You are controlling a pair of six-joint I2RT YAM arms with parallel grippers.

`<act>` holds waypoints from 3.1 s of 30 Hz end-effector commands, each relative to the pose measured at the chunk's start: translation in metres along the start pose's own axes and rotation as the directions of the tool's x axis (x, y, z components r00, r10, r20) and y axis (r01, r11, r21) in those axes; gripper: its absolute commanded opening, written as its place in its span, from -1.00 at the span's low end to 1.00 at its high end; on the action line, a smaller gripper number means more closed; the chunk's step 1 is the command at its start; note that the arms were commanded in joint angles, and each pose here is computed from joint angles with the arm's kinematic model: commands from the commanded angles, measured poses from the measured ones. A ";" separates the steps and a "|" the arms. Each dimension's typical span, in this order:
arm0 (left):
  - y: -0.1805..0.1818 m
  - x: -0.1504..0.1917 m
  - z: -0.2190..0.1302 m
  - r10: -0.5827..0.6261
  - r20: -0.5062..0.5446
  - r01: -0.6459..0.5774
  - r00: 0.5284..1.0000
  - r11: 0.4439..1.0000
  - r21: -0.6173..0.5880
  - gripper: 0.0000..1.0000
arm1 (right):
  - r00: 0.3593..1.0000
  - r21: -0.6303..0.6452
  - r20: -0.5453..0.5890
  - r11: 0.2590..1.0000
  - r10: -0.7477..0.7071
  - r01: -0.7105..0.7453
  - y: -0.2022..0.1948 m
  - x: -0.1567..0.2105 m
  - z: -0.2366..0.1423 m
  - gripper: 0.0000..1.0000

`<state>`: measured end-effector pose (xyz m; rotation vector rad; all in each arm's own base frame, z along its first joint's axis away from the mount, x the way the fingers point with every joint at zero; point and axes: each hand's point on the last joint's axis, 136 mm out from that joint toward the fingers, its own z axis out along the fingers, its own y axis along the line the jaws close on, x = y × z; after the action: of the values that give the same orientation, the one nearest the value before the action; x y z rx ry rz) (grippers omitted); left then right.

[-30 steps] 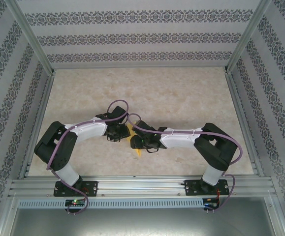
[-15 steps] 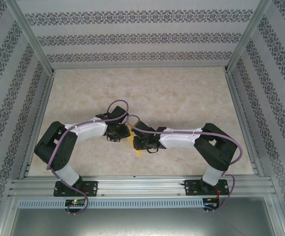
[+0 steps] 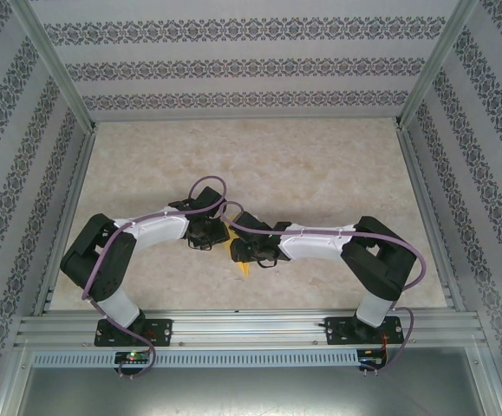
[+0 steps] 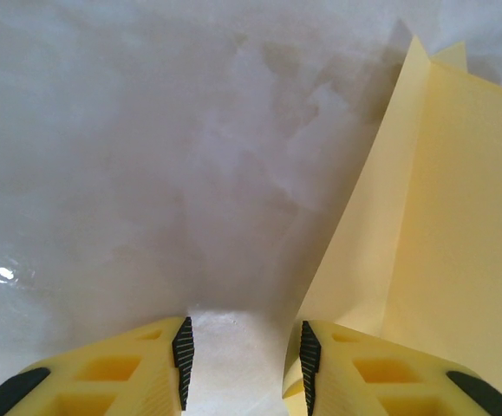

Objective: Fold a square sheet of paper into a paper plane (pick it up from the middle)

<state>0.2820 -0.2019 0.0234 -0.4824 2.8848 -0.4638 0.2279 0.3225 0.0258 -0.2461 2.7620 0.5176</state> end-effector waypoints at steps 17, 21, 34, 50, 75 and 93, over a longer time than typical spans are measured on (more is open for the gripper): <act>0.003 -0.003 -0.007 -0.003 0.011 0.003 1.000 1.000 -0.004 -0.19 | 0.999 -0.043 0.018 0.998 0.040 -0.039 0.007 -0.004 -0.001 -0.18; 0.002 -0.004 -0.008 -0.002 0.014 0.002 1.000 1.000 -0.001 -0.19 | 1.000 0.029 -0.011 0.999 0.018 -0.018 -0.004 0.005 0.002 -0.23; 0.001 -0.004 -0.016 0.003 0.034 -0.004 0.999 1.000 0.018 -0.19 | 1.000 0.038 -0.030 0.999 -0.004 0.005 0.002 0.002 0.011 -0.50; 0.038 -0.023 -0.098 -0.068 0.360 0.061 0.930 0.998 0.029 -0.08 | 1.000 0.209 0.030 0.978 -0.004 -0.003 -0.035 -0.056 -0.030 -0.82; 0.082 -0.021 -0.149 -0.113 0.552 0.088 0.826 0.994 0.072 0.11 | 0.983 0.343 -0.138 0.937 0.119 -0.065 -0.089 -0.082 0.030 -0.58; 0.073 -0.018 -0.148 -0.101 0.520 0.057 0.848 0.993 0.099 0.15 | 0.978 0.311 -0.048 0.934 0.202 -0.178 -0.086 -0.091 0.026 -0.50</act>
<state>0.2451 -0.0926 0.1344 -0.6133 2.3219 -0.3797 0.3443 0.2704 0.0140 0.0278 2.8890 0.1326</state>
